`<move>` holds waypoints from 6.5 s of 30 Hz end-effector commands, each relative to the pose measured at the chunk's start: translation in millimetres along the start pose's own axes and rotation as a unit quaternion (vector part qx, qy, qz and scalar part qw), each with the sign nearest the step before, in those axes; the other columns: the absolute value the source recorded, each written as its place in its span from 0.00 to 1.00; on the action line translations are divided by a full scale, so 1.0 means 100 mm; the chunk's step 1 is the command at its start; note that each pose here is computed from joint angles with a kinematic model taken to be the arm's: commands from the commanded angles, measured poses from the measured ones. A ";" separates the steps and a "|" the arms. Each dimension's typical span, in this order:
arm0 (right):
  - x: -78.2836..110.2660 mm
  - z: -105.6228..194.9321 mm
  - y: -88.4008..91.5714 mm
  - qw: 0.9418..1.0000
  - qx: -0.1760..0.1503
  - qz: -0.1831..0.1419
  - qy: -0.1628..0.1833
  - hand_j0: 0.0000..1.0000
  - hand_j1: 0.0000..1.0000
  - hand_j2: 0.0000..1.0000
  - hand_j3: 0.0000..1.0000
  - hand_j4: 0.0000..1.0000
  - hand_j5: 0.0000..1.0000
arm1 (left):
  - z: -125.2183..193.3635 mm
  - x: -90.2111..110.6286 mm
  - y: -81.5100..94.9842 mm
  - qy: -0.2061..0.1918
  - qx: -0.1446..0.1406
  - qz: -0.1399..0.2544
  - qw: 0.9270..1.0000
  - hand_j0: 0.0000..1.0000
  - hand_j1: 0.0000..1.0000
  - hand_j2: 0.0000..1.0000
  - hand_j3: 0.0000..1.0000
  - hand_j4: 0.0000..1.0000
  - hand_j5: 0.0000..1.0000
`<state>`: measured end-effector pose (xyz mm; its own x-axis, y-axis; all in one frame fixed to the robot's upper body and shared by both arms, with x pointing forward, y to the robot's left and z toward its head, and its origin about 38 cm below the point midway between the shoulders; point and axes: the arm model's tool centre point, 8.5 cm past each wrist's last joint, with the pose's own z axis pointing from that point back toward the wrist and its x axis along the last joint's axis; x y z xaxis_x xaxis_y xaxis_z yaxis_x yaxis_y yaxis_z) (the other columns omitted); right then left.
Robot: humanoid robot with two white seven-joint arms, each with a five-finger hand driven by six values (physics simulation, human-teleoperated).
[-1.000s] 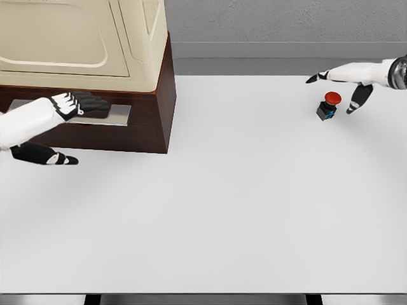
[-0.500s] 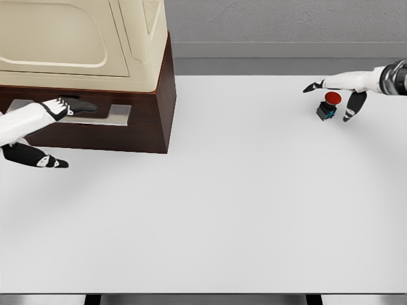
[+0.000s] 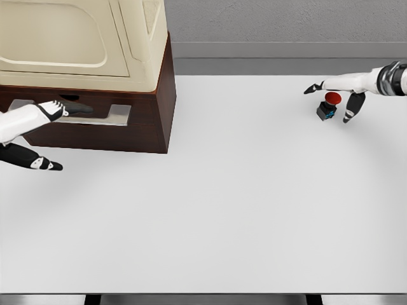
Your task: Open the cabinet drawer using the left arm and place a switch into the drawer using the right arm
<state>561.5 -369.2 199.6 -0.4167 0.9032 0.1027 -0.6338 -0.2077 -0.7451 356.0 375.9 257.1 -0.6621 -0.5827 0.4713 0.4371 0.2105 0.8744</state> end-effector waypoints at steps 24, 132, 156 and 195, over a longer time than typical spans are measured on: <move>-0.05 0.00 0.02 1.000 0.002 -0.013 0.010 0.96 0.96 0.96 0.96 0.96 0.96 | 0.01 -0.17 -0.05 0.017 0.003 0.025 1.000 1.00 1.00 1.00 1.00 1.00 1.00; 3.19 0.68 -1.08 0.861 -0.130 0.263 -0.415 0.43 0.43 0.43 0.43 0.43 0.43 | 0.50 -0.08 -0.19 0.057 -0.067 0.096 0.992 1.00 1.00 1.00 1.00 1.00 1.00; 3.58 0.66 -1.20 0.842 -0.131 0.275 -0.445 0.43 0.43 0.43 0.43 0.43 0.43 | 0.79 0.09 -0.17 0.092 -0.125 0.089 0.984 1.00 1.00 1.00 1.00 1.00 1.00; 4.06 0.20 -1.27 0.844 -0.115 0.249 -0.461 0.59 0.59 0.59 0.59 0.59 0.59 | 0.78 0.14 0.12 0.094 -0.085 0.057 0.990 1.00 1.00 1.00 1.00 1.00 1.00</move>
<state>461.0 13.1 348.5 -0.9915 0.0315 0.1260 -0.1296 -0.3063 -0.9431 304.2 432.7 282.1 -0.4830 -0.7064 0.5174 0.6124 0.1499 0.7762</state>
